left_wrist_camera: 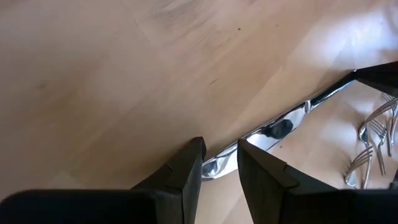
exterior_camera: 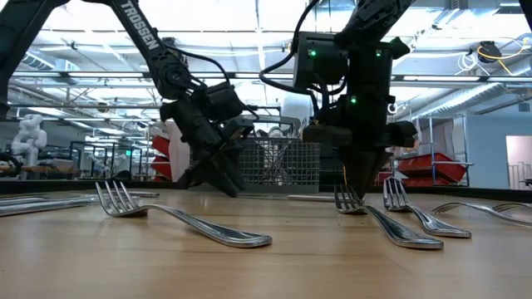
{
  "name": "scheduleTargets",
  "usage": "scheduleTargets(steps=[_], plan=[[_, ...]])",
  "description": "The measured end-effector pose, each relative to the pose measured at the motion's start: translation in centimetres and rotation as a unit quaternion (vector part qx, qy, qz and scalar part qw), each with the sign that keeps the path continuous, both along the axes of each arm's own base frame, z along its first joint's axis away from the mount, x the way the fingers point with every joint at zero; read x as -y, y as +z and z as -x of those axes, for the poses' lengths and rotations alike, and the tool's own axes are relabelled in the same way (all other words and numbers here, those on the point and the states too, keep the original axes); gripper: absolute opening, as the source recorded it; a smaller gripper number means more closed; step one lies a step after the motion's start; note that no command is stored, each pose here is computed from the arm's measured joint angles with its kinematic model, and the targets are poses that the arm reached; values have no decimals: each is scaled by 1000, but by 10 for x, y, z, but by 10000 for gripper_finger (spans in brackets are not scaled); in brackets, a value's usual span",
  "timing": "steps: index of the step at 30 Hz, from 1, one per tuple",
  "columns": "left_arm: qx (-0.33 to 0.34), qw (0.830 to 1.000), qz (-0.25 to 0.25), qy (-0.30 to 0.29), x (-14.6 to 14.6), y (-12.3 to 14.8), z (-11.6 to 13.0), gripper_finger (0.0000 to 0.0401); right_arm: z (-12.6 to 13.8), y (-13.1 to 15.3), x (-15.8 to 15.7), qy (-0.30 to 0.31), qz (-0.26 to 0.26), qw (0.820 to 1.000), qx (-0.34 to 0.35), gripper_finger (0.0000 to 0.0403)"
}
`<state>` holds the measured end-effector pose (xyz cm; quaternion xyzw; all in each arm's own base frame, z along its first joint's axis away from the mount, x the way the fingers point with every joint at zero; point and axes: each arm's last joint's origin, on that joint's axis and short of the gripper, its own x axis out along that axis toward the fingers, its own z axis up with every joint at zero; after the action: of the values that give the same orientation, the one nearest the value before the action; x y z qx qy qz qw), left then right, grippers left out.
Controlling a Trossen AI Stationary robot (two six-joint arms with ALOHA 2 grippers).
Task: Sort silverware
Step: Put the silver knife into the gray utensil holder
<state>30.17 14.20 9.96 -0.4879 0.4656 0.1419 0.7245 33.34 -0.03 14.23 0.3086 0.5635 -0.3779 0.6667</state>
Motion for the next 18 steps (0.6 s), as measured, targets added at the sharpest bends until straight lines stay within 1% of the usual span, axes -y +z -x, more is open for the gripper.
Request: scheduleTargets(steps=[6,9,12,18], plan=[[2,999,25,27,-12,3,9,116,0,0,1,-7,-8,1000,-1,0],[-9,999,40,34,-18,5,17,116,0,0,4,-11,-14,1000,-1,0],[-16,998,42,35,-21,4,21,116,-1,0,6,-12,-15,1000,4,0],[-10,999,36,38,-18,5,17,116,-1,0,8,-11,-16,1000,8,0]])
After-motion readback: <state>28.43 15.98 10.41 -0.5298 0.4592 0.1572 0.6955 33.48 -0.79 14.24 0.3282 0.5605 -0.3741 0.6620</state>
